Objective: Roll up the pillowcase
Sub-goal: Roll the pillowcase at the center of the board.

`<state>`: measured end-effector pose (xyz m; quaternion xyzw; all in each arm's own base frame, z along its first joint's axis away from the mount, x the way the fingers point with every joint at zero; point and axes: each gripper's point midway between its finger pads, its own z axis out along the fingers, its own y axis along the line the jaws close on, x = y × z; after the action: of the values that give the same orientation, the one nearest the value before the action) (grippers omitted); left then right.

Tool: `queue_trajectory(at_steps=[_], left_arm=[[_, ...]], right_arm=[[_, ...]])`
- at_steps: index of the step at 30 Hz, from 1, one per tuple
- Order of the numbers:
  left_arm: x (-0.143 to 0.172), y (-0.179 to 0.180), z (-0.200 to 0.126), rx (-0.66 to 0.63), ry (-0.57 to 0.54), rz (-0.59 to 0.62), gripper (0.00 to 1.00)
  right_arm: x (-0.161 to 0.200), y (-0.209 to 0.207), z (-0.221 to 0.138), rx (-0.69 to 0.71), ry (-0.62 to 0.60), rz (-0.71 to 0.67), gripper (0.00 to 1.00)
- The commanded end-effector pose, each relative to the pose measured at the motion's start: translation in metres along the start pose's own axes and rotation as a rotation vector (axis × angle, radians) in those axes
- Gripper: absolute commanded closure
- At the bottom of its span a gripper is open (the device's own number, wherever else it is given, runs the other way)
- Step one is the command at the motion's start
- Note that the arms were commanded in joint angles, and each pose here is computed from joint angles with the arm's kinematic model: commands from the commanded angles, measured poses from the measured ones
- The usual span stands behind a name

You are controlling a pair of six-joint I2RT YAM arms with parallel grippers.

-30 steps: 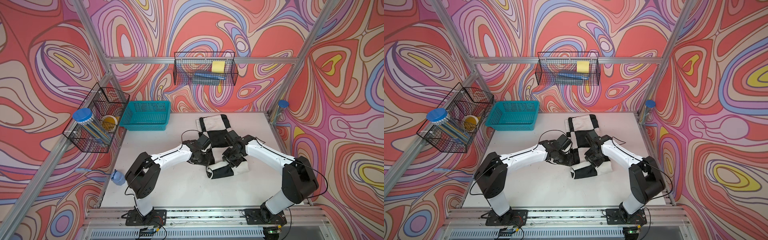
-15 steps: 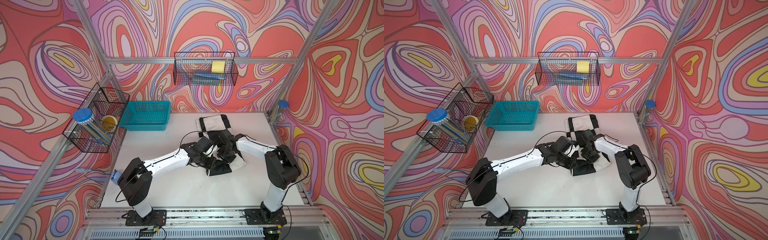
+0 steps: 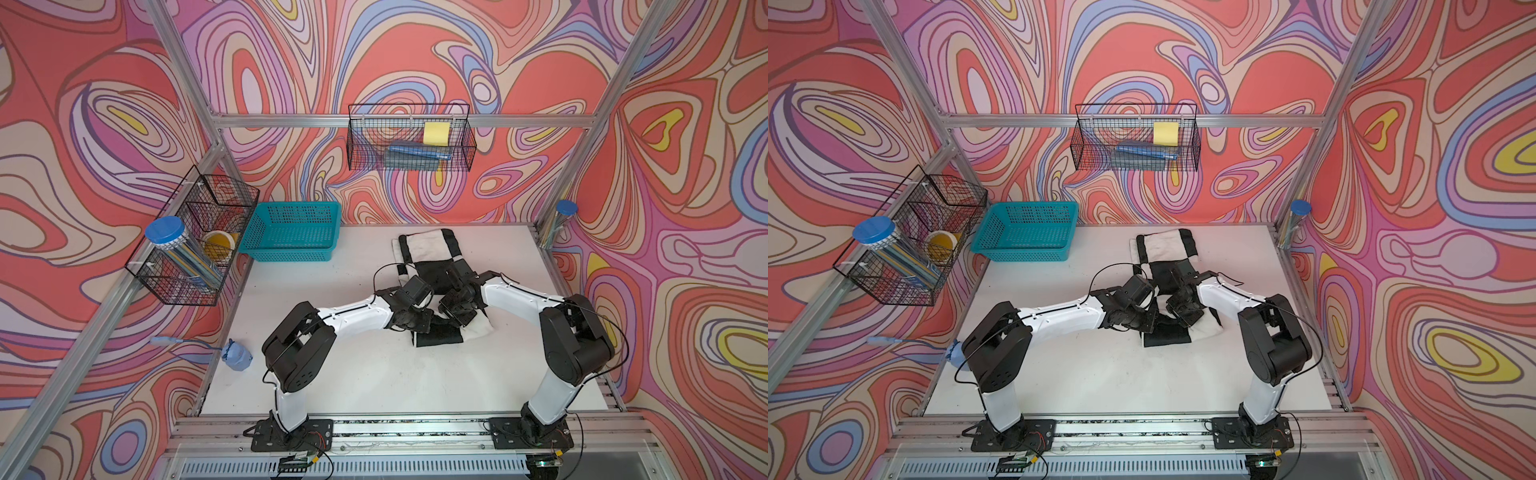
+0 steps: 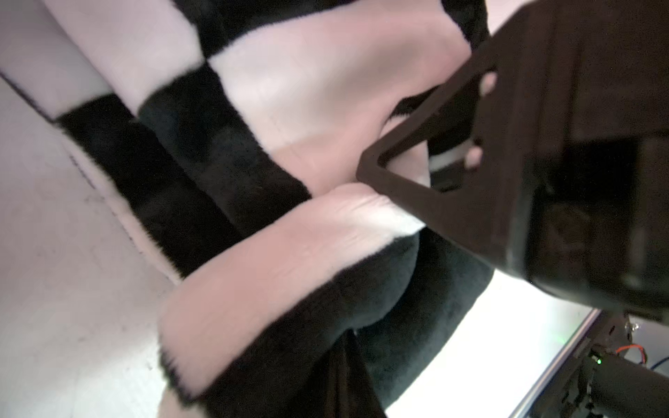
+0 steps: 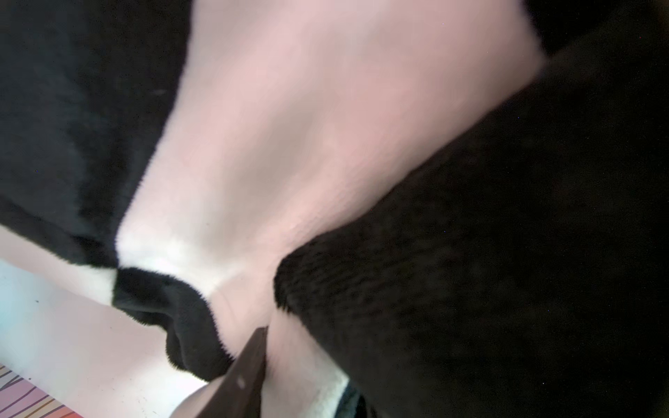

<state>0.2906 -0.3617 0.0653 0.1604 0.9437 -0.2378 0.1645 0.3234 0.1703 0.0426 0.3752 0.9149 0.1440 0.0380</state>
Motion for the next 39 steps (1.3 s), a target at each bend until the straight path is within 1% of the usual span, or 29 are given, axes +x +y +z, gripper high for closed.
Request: queue_trajectory(at_steps=[1, 3, 4, 8, 10, 12, 14, 17, 18, 20, 21, 25, 29, 30, 33, 35, 38, 39], left_arm=[[-0.003, 0.015, 0.017, -0.045, -0.013, -0.055, 0.93], [-0.001, 0.016, 0.02, -0.049, -0.005, -0.054, 0.94], [0.007, 0.021, 0.021, -0.072, 0.028, -0.064, 0.94], [0.011, 0.022, 0.027, -0.075, 0.066, -0.087, 0.95], [0.01, 0.022, 0.026, -0.07, 0.07, -0.102, 0.95], [0.01, 0.022, 0.026, -0.064, 0.079, -0.124, 0.95], [0.009, 0.022, 0.026, -0.064, 0.085, -0.133, 0.96], [0.009, 0.022, 0.026, -0.055, 0.097, -0.154, 0.96], [0.009, 0.022, 0.026, -0.046, 0.099, -0.163, 0.96], [0.009, 0.022, 0.025, -0.034, 0.109, -0.177, 0.96], [0.008, 0.022, 0.024, -0.029, 0.109, -0.181, 0.96], [0.01, 0.023, 0.021, -0.021, 0.117, -0.189, 0.96], [0.013, 0.023, 0.023, -0.01, 0.123, -0.201, 0.96], [0.014, 0.023, 0.023, -0.009, 0.123, -0.201, 0.96], [0.014, 0.023, 0.023, -0.009, 0.125, -0.2, 0.97], [0.013, 0.024, 0.022, -0.01, 0.124, -0.2, 0.97], [0.01, 0.023, 0.023, -0.001, 0.123, -0.209, 0.97], [0.009, 0.023, 0.023, 0.001, 0.124, -0.211, 0.97]], right_arm=[[-0.014, -0.004, -0.007, -0.004, -0.07, -0.021, 0.53], [-0.021, 0.005, -0.021, -0.047, -0.11, -0.026, 0.48], [-0.026, 0.012, -0.033, -0.078, -0.138, -0.025, 0.43], [-0.038, 0.032, -0.085, -0.17, -0.23, -0.013, 0.38], [-0.035, 0.029, -0.101, -0.172, -0.241, 0.004, 0.37], [-0.025, 0.016, -0.105, -0.174, -0.224, 0.041, 0.36], [-0.015, -0.005, -0.101, -0.166, -0.21, 0.088, 0.35], [0.01, -0.037, -0.086, -0.177, -0.187, 0.164, 0.32], [0.018, -0.044, -0.079, -0.197, -0.185, 0.189, 0.32], [0.031, -0.052, -0.067, -0.229, -0.191, 0.234, 0.26], [0.035, -0.054, -0.06, -0.246, -0.196, 0.249, 0.26], [0.041, -0.05, -0.041, -0.307, -0.24, 0.274, 0.25], [0.037, -0.039, -0.035, -0.341, -0.319, 0.273, 0.24], [0.037, -0.034, -0.038, -0.362, -0.353, 0.261, 0.24], [0.04, -0.022, -0.042, -0.38, -0.358, 0.231, 0.24], [0.04, -0.027, -0.039, -0.362, -0.356, 0.24, 0.23], [0.043, -0.04, -0.02, -0.336, -0.333, 0.281, 0.23], [0.046, -0.046, -0.011, -0.308, -0.315, 0.303, 0.23]])
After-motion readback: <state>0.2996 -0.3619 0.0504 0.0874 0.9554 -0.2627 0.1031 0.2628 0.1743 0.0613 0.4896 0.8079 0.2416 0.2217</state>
